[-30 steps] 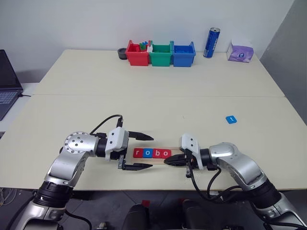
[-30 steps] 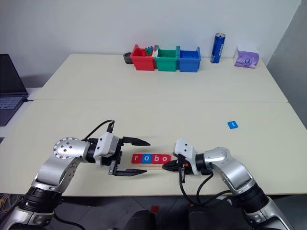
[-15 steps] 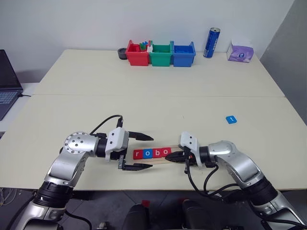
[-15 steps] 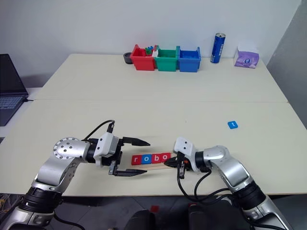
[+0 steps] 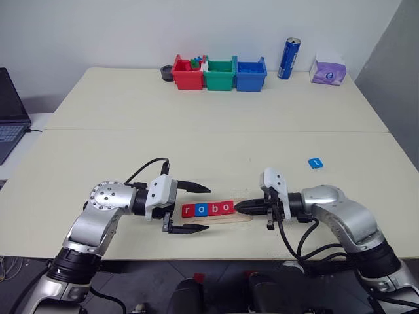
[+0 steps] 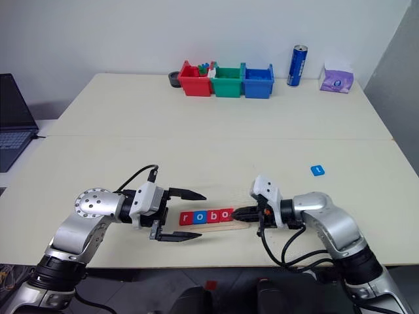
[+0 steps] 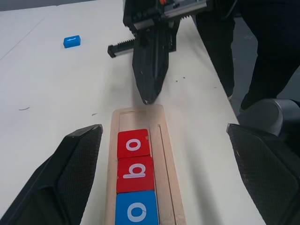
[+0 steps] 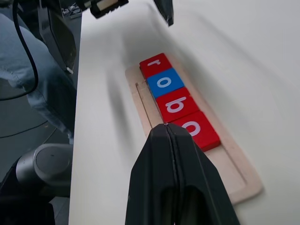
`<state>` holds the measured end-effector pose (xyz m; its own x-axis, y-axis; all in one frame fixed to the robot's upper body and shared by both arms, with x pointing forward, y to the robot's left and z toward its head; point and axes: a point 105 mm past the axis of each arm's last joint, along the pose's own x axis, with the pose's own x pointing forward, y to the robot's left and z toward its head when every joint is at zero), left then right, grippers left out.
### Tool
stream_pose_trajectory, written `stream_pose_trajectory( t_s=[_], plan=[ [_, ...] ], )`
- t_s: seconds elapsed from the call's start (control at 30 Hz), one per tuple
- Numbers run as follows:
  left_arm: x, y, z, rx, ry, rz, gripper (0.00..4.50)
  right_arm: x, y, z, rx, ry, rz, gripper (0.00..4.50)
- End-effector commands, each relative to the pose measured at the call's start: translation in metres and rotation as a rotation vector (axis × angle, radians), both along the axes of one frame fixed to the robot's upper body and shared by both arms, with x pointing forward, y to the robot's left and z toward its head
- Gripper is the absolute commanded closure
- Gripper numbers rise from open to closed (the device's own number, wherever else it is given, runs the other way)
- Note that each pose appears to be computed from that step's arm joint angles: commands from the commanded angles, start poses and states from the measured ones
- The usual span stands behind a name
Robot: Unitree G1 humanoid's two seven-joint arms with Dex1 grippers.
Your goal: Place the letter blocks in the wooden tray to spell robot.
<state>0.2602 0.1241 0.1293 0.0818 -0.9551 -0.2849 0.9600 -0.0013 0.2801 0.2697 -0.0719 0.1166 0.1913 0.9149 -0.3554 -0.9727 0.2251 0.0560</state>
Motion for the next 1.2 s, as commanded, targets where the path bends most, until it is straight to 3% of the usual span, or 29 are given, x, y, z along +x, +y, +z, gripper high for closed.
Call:
stream_pose_trajectory(
  t_s=[0.03,0.27,0.37,0.47,0.57,0.67,0.97,1.2],
  plan=[
    [0.001,-0.006,0.009,-0.022,-0.046,-0.013,0.0,0.009,-0.018,0.025,0.03,-0.105,-0.096,3.56],
    [0.011,-0.025,0.018,-0.095,-0.058,0.012,0.0,0.022,-0.064,0.037,-0.002,-0.187,-0.344,1.08],
    [0.022,-0.046,0.027,-0.143,-0.081,0.032,0.0,0.036,-0.094,0.038,-0.039,-0.257,-0.555,0.04],
    [0.03,-0.057,0.032,-0.158,-0.103,0.059,0.0,0.047,-0.112,0.038,-0.061,-0.282,-0.685,0.01],
    [0.046,-0.085,0.04,-0.189,-0.137,0.1,0.0,0.07,-0.156,0.034,-0.128,-0.333,-0.942,0.01],
    [0.052,-0.101,0.042,-0.208,-0.139,0.118,0.0,0.081,-0.174,0.027,-0.139,-0.33,-1.039,0.01],
    [0.063,-0.138,0.041,-0.211,-0.147,0.157,0.0,0.111,-0.191,0.011,-0.072,-0.221,-1.154,0.01],
    [0.059,-0.138,0.039,-0.206,-0.146,0.144,0.0,0.123,-0.195,-0.002,-0.068,-0.142,-1.181,0.01]
  ],
)
